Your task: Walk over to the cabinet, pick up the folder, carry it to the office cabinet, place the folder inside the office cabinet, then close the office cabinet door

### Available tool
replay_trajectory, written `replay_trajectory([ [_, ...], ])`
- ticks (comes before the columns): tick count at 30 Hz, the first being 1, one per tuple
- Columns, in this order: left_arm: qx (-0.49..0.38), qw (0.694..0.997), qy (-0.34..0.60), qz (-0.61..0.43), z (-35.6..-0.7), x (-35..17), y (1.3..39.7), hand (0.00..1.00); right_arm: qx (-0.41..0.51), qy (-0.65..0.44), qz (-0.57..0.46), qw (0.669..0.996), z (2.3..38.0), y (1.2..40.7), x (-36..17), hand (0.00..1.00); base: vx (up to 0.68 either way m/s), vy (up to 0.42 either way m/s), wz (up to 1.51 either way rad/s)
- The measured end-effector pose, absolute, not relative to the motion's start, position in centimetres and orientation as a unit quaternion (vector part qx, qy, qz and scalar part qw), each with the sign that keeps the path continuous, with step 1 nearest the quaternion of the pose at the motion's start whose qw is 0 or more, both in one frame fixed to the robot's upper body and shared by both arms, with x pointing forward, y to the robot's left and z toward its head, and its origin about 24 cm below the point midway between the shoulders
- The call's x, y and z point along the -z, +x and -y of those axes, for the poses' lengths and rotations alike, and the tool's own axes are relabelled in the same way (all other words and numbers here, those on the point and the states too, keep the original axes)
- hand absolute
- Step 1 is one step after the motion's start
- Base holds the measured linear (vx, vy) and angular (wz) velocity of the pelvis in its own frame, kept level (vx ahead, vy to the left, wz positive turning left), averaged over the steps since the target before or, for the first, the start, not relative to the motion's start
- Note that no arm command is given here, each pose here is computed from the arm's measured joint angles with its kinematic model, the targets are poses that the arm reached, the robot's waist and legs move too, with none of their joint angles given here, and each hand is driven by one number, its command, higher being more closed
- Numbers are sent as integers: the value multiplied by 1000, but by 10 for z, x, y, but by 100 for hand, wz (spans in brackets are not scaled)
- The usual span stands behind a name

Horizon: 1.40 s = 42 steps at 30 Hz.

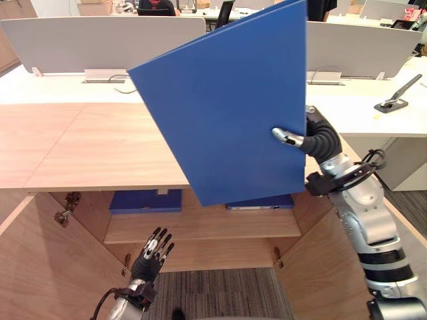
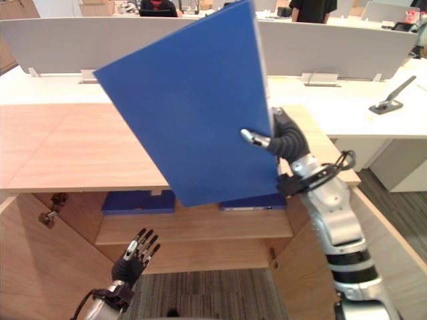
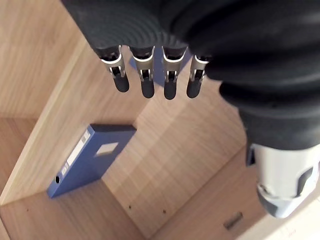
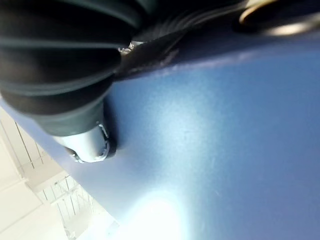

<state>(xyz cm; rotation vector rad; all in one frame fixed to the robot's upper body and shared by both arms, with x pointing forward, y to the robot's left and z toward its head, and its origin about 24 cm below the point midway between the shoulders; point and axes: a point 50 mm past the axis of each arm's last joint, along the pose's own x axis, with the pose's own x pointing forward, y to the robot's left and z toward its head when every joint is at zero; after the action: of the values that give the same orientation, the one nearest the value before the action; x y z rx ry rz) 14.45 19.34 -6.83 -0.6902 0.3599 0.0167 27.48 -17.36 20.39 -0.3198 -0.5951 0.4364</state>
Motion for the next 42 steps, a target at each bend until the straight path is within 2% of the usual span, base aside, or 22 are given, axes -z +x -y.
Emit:
replay_trajectory([
  [4,-70,913,-312,-253,-200,99,124,0,-199,-186,315,909,164,271,-207,100,-16,-10,1],
  [6,-129,889,-292,-328,-207,125,102,0,-185,-164,323,914,157,271,-204,100,0,0,0],
  [10,-174,859,-262,-403,-212,145,74,0,-190,-135,329,915,145,271,-201,100,0,0,0],
  [12,-199,839,-242,-446,-215,154,54,0,-233,-115,323,910,126,268,-193,100,0,0,0],
  [17,-203,825,-192,-491,-228,160,36,0,-398,-27,249,882,80,257,-162,100,10,-18,1],
  [22,-212,812,-173,-516,-237,161,20,0,-460,-37,109,880,64,252,-98,100,0,0,0],
  [28,-208,813,-166,-519,-238,161,21,0,-453,-117,-84,880,85,244,-6,100,-17,-1,8],
  [30,-205,814,-163,-519,-237,161,23,0,-436,-188,-152,867,98,240,28,100,-20,5,8],
  [33,-198,818,-147,-520,-236,161,28,0,-422,-277,-221,834,111,229,65,100,6,1,7],
  [37,-188,830,-132,-509,-234,160,42,0,-383,-323,-247,829,113,239,78,100,16,1,14],
  [42,-185,836,-127,-500,-233,158,47,0,-302,-261,-299,867,129,242,89,100,48,-4,15],
])
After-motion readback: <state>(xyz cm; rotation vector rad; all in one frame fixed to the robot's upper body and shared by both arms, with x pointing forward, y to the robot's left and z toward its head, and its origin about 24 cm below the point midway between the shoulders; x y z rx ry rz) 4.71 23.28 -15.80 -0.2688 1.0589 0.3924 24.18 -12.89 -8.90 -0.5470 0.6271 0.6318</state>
